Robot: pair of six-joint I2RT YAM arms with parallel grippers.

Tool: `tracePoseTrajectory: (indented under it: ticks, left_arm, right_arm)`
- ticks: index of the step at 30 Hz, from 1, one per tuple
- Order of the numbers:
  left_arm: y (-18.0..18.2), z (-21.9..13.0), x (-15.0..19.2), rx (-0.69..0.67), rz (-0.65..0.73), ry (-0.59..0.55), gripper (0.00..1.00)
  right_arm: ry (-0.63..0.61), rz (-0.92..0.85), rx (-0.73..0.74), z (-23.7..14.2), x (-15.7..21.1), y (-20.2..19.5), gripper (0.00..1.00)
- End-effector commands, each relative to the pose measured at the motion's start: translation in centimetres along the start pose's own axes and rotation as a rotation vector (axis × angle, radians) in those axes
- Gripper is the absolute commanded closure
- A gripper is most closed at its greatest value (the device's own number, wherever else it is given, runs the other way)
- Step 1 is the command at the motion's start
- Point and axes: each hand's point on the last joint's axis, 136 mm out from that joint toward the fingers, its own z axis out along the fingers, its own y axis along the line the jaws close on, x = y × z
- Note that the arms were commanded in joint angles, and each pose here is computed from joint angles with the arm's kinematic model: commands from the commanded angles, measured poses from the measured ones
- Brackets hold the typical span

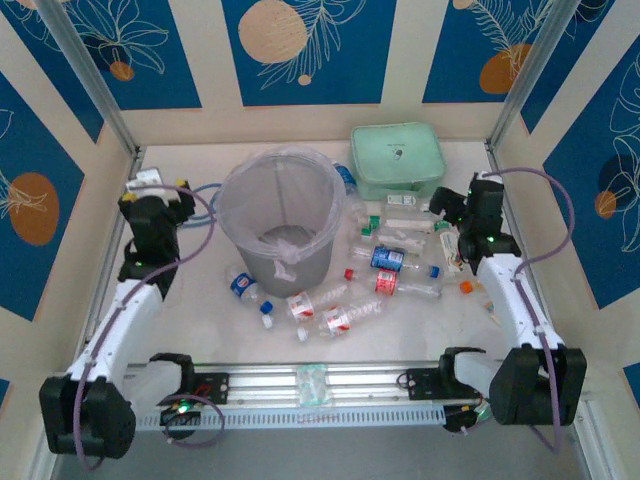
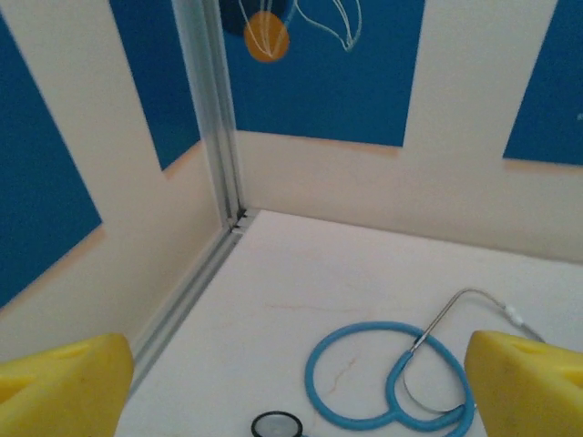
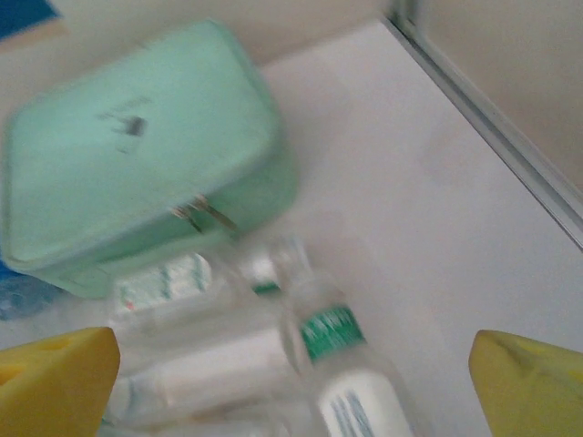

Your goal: Put the plastic bottles in the bin

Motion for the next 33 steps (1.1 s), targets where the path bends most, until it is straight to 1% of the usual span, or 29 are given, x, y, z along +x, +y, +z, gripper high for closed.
tracePoseTrajectory:
  ticks: [1, 4, 5, 7, 10, 13, 16, 21, 25, 28, 30, 33]
  left_arm:
    - [0.2, -2.4, 0.3, 0.020, -0.011, 0.195, 0.10]
    - [-3.2, -4.0, -2.9, 0.212, -0.077, 0.226, 0.17]
    - [-4.3, -4.6, -3.9, 0.272, -0.090, 0.233, 0.18]
    - [-6.4, -5.6, -4.7, 0.353, -0.086, 0.254, 0.21]
    - [-9.2, -6.7, -4.3, 0.421, -0.014, 0.297, 0.23]
    - [-11.4, -7.3, -2.8, 0.471, 0.048, 0.348, 0.26]
    - [-12.8, -7.6, -1.3, 0.492, 0.083, 0.389, 0.28]
    - [-12.7, -7.5, 0.0, 0.444, 0.118, 0.414, 0.34]
    - [-13.4, -7.4, 0.9, 0.459, 0.100, 0.433, 0.38]
    - [-13.4, -7.2, 1.7, 0.431, 0.133, 0.454, 0.40]
    - [-13.4, -7.1, 2.1, 0.421, 0.145, 0.462, 0.42]
    - [-13.8, -7.1, 2.8, 0.426, 0.146, 0.477, 0.45]
  right_arm:
    - [0.298, 0.152, 0.243, -2.3, 6.8, -6.4, 0.01]
    - [0.319, 0.272, 0.321, -3.1, 7.4, -9.5, 0.01]
    - [0.322, 0.326, 0.321, -3.1, 7.7, -10.1, 0.01]
    - [0.337, 0.417, 0.281, -2.5, 8.2, -10.5, 0.00]
    - [0.360, 0.515, 0.231, -1.3, 8.9, -10.8, 0.00]
    - [0.365, 0.554, 0.228, -0.1, 9.2, -11.4, 0.01]
    - [0.375, 0.585, 0.212, 0.9, 9.6, -11.6, 0.02]
    - [0.420, 0.593, 0.266, 2.0, 11.5, -12.9, 0.03]
    - [0.448, 0.616, 0.284, 3.2, 13.0, -13.5, 0.03]
    - [0.474, 0.625, 0.301, 4.0, 13.9, -13.8, 0.03]
    - [0.475, 0.627, 0.321, 4.2, 14.2, -14.2, 0.06]
    - [0.458, 0.630, 0.320, 4.2, 14.2, -14.3, 0.14]
